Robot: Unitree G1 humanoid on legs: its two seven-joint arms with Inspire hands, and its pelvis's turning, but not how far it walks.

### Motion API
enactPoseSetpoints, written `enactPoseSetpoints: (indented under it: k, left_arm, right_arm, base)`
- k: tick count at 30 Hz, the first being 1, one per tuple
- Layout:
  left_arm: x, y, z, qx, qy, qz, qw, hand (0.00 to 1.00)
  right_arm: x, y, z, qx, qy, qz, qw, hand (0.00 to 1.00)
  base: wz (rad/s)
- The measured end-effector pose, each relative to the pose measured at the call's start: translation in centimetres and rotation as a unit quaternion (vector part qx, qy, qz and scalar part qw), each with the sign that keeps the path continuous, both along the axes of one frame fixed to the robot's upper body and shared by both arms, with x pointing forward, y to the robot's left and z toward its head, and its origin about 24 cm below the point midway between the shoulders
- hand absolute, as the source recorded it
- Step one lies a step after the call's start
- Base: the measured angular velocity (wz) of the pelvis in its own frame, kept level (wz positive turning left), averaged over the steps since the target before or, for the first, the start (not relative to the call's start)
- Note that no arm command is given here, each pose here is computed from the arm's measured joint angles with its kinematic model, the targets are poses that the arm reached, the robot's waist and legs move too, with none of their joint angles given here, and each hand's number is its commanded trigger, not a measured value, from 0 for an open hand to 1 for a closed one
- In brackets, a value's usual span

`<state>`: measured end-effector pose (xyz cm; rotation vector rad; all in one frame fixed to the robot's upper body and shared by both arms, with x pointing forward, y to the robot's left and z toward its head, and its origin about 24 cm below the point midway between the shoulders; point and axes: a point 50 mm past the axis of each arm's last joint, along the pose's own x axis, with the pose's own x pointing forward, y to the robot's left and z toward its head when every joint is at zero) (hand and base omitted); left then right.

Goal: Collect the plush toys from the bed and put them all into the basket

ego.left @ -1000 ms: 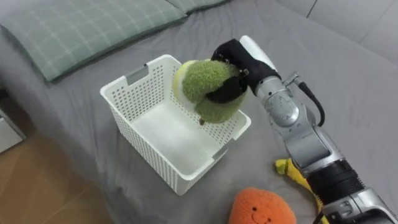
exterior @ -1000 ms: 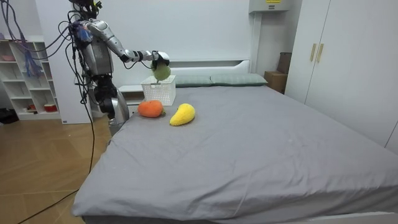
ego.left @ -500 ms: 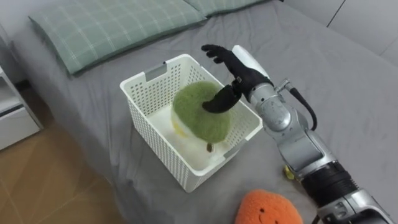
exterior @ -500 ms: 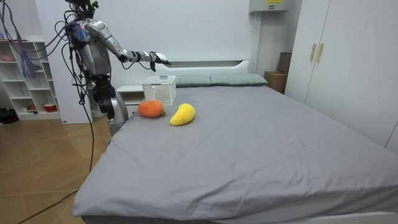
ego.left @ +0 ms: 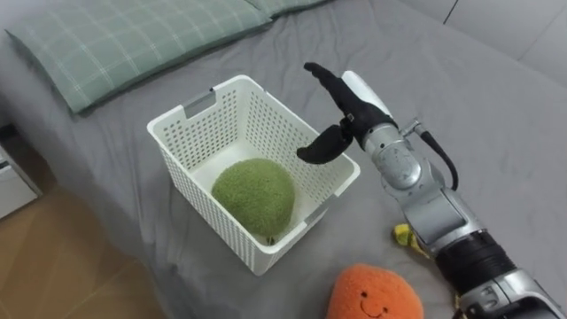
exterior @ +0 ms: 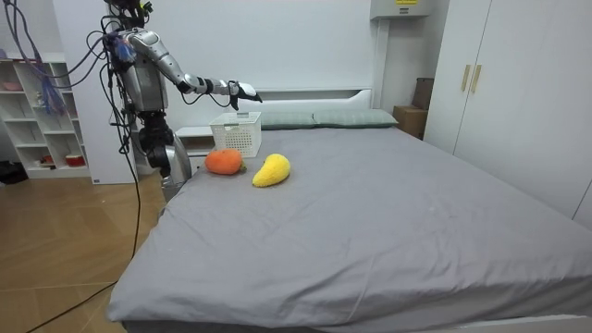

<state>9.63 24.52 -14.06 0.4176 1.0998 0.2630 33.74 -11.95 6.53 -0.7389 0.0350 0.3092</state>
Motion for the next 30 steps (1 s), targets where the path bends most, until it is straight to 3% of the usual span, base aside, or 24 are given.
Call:
enactPoseSetpoints:
  k: [17, 30]
  left_arm:
    - [0.3, 0.0, 0.1, 0.002, -0.005, -0.001, 1.000, 0.00]
    - [-1.3, 0.1, -0.3, 0.000, 0.016, 0.002, 1.000, 0.00]
  right_arm:
    - [0.3, -1.2, 0.5, 0.007, -0.009, -0.022, 1.000, 0.00]
    - [0.0, -3.4, 0.0, 0.010, -0.002, -0.057, 0.998, 0.00]
  base:
    - [-0.02]
    - [-0.03]
